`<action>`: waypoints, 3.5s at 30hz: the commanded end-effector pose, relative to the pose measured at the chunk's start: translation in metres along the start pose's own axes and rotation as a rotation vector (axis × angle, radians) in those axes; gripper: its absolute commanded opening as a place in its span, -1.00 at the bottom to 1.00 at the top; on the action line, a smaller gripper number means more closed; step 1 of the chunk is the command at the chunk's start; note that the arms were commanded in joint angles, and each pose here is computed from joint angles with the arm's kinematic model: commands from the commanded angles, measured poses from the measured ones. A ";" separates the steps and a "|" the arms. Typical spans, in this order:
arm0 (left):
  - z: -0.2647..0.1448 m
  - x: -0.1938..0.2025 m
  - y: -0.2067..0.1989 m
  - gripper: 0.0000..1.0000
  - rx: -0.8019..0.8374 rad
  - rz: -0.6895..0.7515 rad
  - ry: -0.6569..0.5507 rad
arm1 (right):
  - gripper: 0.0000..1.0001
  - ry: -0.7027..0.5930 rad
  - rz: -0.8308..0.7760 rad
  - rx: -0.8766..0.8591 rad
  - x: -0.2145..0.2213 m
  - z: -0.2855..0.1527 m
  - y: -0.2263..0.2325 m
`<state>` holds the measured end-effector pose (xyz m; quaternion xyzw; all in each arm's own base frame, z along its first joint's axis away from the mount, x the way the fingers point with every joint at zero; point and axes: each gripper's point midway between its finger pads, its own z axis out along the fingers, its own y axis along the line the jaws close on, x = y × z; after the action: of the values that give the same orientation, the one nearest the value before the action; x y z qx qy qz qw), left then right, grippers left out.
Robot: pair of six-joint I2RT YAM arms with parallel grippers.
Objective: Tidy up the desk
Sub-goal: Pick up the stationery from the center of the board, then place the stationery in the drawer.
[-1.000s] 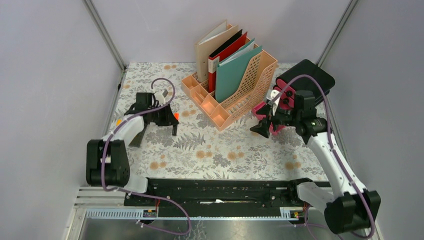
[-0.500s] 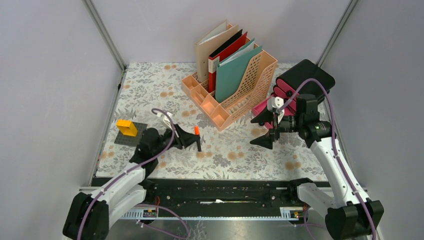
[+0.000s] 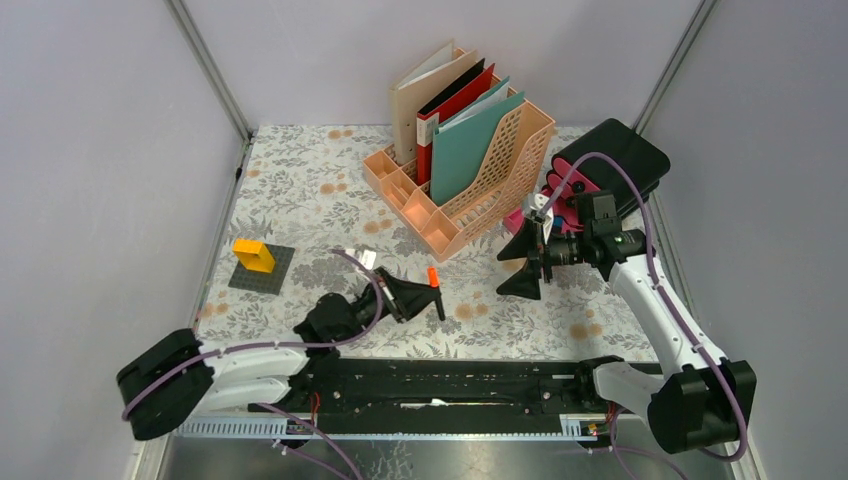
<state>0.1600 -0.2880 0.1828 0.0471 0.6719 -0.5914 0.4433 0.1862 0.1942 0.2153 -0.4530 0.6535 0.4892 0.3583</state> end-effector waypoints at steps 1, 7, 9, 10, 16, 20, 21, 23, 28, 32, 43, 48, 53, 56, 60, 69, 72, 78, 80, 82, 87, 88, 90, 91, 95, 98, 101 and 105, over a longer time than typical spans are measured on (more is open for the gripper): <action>0.034 -0.047 -0.034 -1.00 0.042 0.058 -0.212 | 0.99 0.014 0.035 -0.027 0.003 0.009 0.002; 0.068 -0.041 -0.053 -1.00 0.096 0.071 -0.198 | 0.99 0.046 0.082 -0.080 0.013 0.021 0.005; 0.078 -0.038 -0.054 -1.00 0.096 0.071 -0.193 | 0.99 0.061 0.094 -0.091 0.017 0.025 0.005; 0.082 -0.037 -0.055 -1.00 0.094 0.071 -0.192 | 0.99 0.066 0.096 -0.091 0.018 0.027 0.005; 0.098 -0.035 -0.052 -1.00 0.022 0.049 -0.228 | 0.99 0.067 0.093 -0.012 0.023 0.030 -0.009; 0.105 -0.034 -0.045 -1.00 -0.077 0.029 -0.275 | 0.99 0.050 0.072 0.024 0.020 0.030 -0.014; 0.106 -0.034 -0.044 -1.00 -0.099 0.026 -0.287 | 0.99 0.048 0.074 0.032 0.020 0.030 -0.015; 0.109 -0.032 -0.046 -1.00 -0.125 0.017 -0.300 | 0.99 0.044 0.069 0.055 0.020 0.031 -0.020; 0.115 -0.030 -0.047 -1.00 -0.166 -0.002 -0.335 | 0.99 0.038 0.069 0.090 0.019 0.030 -0.026; 0.119 -0.028 -0.048 -1.00 -0.186 -0.008 -0.351 | 0.95 0.027 0.066 0.106 0.017 0.030 -0.028; 0.126 -0.022 -0.050 -1.00 -0.210 -0.010 -0.369 | 0.11 0.029 0.086 0.128 0.015 0.031 -0.035; 0.124 -0.024 -0.053 -1.00 -0.197 -0.016 -0.380 | -0.65 0.033 0.084 0.140 0.014 0.031 -0.037; 0.118 -0.025 -0.055 -0.09 -0.173 -0.020 -0.386 | -1.00 0.047 0.075 0.138 0.014 0.029 -0.036; 0.112 -0.027 -0.056 0.38 -0.161 0.007 -0.383 | -1.00 0.056 0.057 0.130 0.014 0.028 -0.034; 0.101 -0.033 -0.057 0.72 -0.152 0.050 -0.384 | -1.00 0.071 0.031 0.124 0.014 0.026 -0.032; 0.059 -0.040 -0.067 0.97 -0.045 0.219 -0.361 | -1.00 0.125 -0.038 0.225 0.017 0.015 -0.043; 0.046 -0.046 -0.067 0.97 -0.038 0.246 -0.364 | -1.00 0.144 -0.069 0.295 0.016 0.007 -0.052; 0.027 -0.053 -0.058 0.97 -0.084 0.281 -0.359 | -1.00 0.156 -0.063 0.415 0.016 -0.010 -0.071; 0.021 -0.055 -0.053 0.97 -0.097 0.280 -0.365 | -1.00 0.161 -0.051 0.460 0.017 -0.016 -0.080; 0.016 -0.057 -0.049 0.97 -0.105 0.276 -0.376 | -1.00 0.170 -0.031 0.513 0.020 -0.023 -0.090; 0.008 -0.056 -0.042 0.97 -0.119 0.274 -0.381 | -1.00 0.187 0.021 0.698 0.025 -0.045 -0.121; 0.007 -0.056 -0.041 0.97 -0.121 0.274 -0.381 | -1.00 0.185 0.030 0.746 0.026 -0.050 -0.128; 0.005 -0.056 -0.039 0.98 -0.128 0.274 -0.381 | -1.00 0.167 0.054 0.860 0.026 -0.064 -0.144; 0.004 -0.056 -0.038 0.97 -0.131 0.274 -0.382 | -1.00 0.155 0.069 0.921 0.027 -0.071 -0.151; 0.002 -0.057 -0.036 0.97 -0.138 0.272 -0.388 | -1.00 0.090 0.156 1.170 0.030 -0.100 -0.178; 0.002 -0.056 -0.033 0.97 -0.146 0.273 -0.388 | -1.00 0.061 0.211 1.304 0.036 -0.116 -0.192; 0.002 -0.055 -0.032 0.97 -0.148 0.270 -0.386 | -1.00 0.053 0.254 1.414 0.042 -0.130 -0.203; 0.002 -0.053 -0.030 0.97 -0.148 0.267 -0.381 | -0.89 0.056 0.287 1.524 0.051 -0.144 -0.216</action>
<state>0.1729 -0.2792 0.2405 -0.0001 0.6090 -0.4778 0.6331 0.3486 0.0469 0.1293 -0.0886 0.8871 -0.0037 0.4530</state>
